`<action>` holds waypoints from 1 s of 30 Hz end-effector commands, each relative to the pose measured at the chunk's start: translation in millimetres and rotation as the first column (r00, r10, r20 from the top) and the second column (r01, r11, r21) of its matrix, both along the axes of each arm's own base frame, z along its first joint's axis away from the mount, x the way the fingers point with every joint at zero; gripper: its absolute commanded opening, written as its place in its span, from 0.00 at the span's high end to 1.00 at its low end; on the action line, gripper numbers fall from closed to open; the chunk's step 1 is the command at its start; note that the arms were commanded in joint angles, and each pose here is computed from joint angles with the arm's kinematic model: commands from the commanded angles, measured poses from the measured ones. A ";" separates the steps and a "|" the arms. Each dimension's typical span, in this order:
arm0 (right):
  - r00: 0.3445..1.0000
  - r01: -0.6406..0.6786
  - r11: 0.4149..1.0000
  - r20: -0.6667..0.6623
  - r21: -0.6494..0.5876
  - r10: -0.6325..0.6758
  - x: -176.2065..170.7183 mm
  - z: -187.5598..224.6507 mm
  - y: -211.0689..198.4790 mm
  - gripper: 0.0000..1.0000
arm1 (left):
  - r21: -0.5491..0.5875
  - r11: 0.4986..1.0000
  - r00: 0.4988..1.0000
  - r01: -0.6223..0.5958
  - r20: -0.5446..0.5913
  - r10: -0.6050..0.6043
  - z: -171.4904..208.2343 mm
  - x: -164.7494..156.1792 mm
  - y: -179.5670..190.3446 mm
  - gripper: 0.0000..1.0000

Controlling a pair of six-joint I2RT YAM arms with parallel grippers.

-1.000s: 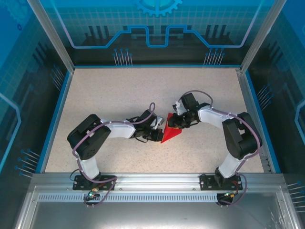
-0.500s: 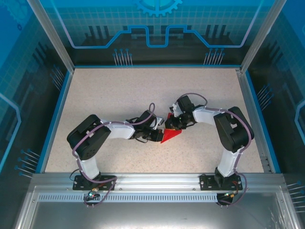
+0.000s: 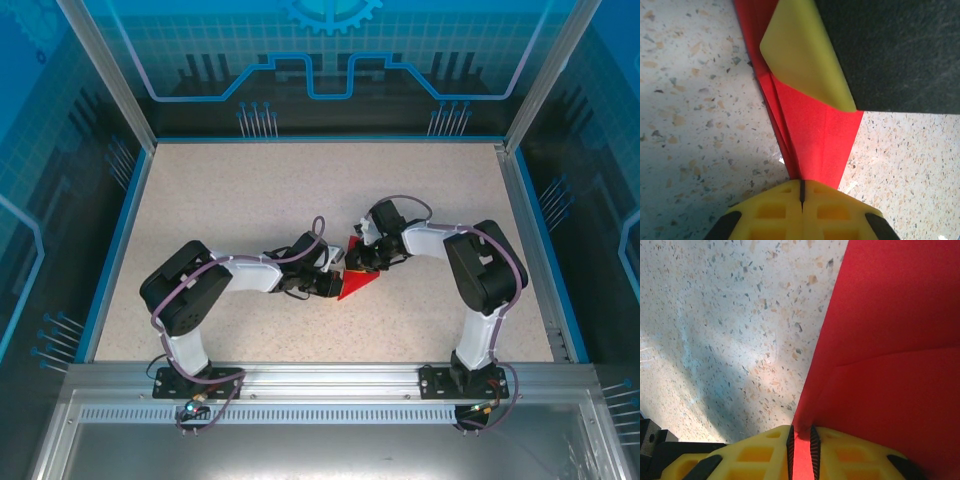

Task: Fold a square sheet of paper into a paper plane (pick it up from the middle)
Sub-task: Fourth fold the wing at the center of the table.

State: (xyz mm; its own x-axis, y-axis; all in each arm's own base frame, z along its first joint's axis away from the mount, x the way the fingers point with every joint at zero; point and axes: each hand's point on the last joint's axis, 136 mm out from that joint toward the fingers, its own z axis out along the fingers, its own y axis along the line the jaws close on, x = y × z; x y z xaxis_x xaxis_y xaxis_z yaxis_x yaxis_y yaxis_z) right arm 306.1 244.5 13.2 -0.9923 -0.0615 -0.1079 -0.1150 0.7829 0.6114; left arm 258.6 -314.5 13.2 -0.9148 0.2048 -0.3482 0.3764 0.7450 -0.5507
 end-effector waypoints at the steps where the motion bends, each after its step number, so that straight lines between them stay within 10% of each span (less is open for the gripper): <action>1: 0.999 -0.018 0.997 -0.035 -0.070 0.015 -7.6 -22.8 -6.4 0.80 | 0.143 0.989 0.990 0.049 -0.142 -0.029 -32.5 -40.8 23.0 0.92; 12: 0.997 -0.035 0.996 -0.072 -0.085 0.029 -15.9 -32.0 -10.1 0.81 | 0.071 0.997 0.998 0.022 -0.057 -0.018 24.2 -20.4 5.8 0.79; 30: 0.996 -0.039 0.998 -0.081 -0.057 0.034 -19.2 -25.8 -10.8 0.81 | -0.005 0.998 0.998 0.059 -0.029 -0.059 12.5 -2.1 -22.3 0.99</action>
State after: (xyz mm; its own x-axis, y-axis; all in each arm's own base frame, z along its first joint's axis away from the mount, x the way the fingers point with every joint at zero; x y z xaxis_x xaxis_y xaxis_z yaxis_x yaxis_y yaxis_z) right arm 305.1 246.9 12.8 -0.9902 -0.0883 -0.1082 -0.1368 0.7696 0.6237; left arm 255.9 -328.1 30.2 -0.9148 0.2362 -0.3276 0.3878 0.7402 -0.5493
